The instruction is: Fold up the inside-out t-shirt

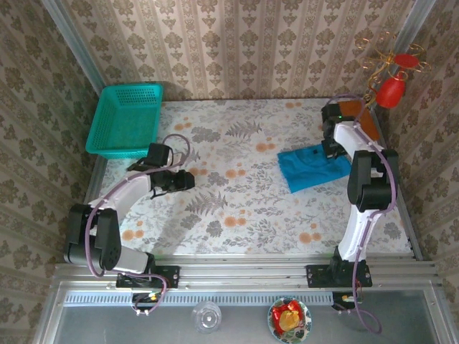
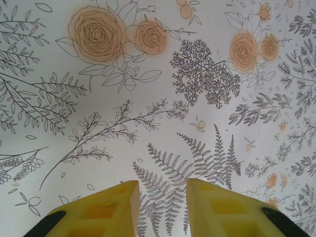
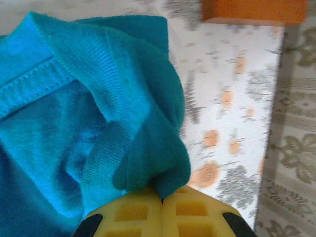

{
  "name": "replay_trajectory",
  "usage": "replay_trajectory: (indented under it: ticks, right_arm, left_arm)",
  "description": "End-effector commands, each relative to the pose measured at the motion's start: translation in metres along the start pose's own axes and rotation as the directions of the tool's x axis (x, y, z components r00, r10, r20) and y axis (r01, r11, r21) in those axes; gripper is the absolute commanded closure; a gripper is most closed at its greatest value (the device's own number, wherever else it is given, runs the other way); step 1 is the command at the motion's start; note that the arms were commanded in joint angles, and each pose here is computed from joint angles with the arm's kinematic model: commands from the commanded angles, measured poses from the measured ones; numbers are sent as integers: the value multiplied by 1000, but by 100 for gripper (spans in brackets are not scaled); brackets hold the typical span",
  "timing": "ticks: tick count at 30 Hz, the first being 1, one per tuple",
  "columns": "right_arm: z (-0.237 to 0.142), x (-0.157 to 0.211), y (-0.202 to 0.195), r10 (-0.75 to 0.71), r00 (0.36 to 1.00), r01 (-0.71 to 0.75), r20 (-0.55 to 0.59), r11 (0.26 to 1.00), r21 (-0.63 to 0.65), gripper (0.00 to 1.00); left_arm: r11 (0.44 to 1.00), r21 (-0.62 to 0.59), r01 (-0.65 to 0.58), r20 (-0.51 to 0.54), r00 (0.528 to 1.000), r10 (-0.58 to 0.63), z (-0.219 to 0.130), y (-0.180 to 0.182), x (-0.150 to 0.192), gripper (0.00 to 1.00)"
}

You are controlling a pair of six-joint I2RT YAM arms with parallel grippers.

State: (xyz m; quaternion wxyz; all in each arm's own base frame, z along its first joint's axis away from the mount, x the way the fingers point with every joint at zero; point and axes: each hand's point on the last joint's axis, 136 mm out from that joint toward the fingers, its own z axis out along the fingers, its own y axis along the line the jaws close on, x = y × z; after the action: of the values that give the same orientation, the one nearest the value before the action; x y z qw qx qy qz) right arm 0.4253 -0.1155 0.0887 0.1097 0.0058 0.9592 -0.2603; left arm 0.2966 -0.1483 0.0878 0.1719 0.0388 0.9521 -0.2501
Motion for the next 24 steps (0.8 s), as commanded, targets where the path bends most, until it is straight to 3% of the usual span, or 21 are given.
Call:
replay_trajectory:
  ticks: [1,10,24]
  right_arm:
    - [5,-10,-47,56,998,-58,18,993,105,100]
    - [25,-3,-97,157,988,-155,-2,974,166,100]
    - [57,6,-132,267,963,-250,-40,937,243,100]
  left_arm:
    - [1000,23,-13,-8,1000,13,-3,-3,-6,69]
    - [1000,27,-9,-15,1000,9,-3,-2,-12,69]
    - [1000,13,14,-26,1000,-13,-3,12,-12,69]
